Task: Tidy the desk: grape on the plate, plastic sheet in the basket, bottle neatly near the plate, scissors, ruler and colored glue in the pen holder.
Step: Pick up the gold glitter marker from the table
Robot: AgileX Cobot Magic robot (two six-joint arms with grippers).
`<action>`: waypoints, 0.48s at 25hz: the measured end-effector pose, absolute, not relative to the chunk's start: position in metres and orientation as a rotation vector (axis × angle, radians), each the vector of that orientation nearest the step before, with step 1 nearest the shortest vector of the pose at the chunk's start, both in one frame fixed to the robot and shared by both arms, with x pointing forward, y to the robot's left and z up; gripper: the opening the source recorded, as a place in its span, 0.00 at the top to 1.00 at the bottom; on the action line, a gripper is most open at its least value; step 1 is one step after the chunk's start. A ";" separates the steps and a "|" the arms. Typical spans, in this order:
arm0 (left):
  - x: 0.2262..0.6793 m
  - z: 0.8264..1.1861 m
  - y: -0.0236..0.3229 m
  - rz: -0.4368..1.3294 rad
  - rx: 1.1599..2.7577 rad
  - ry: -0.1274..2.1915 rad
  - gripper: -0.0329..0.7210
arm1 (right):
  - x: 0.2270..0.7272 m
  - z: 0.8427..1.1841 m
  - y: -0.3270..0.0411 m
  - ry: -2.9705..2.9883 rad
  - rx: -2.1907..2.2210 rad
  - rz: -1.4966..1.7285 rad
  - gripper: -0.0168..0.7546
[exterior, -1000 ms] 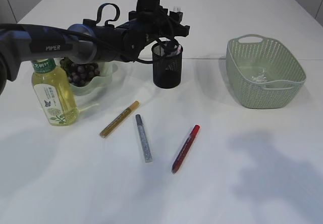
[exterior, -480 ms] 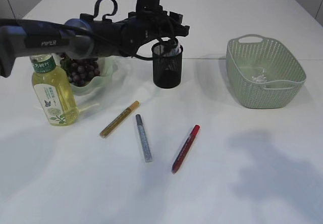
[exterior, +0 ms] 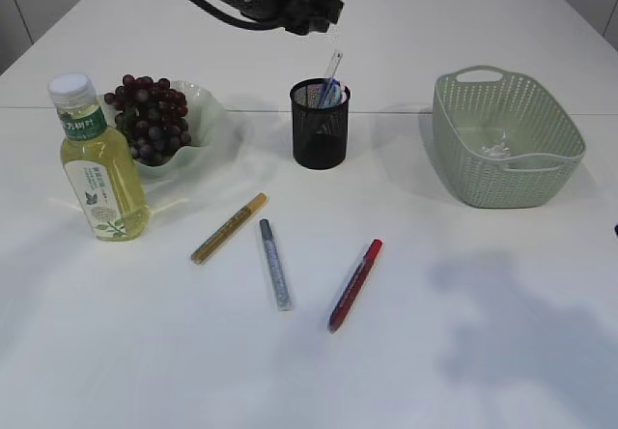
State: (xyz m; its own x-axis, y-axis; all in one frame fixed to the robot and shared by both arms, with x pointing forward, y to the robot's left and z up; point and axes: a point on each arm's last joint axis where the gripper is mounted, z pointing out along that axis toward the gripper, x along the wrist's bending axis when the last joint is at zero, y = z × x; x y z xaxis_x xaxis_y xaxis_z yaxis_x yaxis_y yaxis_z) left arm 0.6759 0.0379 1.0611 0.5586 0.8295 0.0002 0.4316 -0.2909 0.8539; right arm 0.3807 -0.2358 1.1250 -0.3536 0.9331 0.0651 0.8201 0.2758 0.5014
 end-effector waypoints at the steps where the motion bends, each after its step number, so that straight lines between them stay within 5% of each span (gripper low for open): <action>1: 0.671 1.066 0.041 0.564 1.961 1.026 0.49 | 0.381 1.125 -0.236 2.301 1.628 0.678 0.34; 12: 0.615 1.076 0.075 0.265 2.486 1.243 0.50 | 0.374 1.123 -0.233 2.292 1.823 0.674 0.34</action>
State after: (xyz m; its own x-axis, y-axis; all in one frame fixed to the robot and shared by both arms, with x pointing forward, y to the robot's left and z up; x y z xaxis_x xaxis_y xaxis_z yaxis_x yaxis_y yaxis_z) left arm 0.6150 0.0750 1.0757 0.5980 0.8014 0.0118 0.7364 -0.5552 0.3866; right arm 0.3738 -0.2333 1.1226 -0.2581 0.9516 0.1667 0.8905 0.1674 0.4231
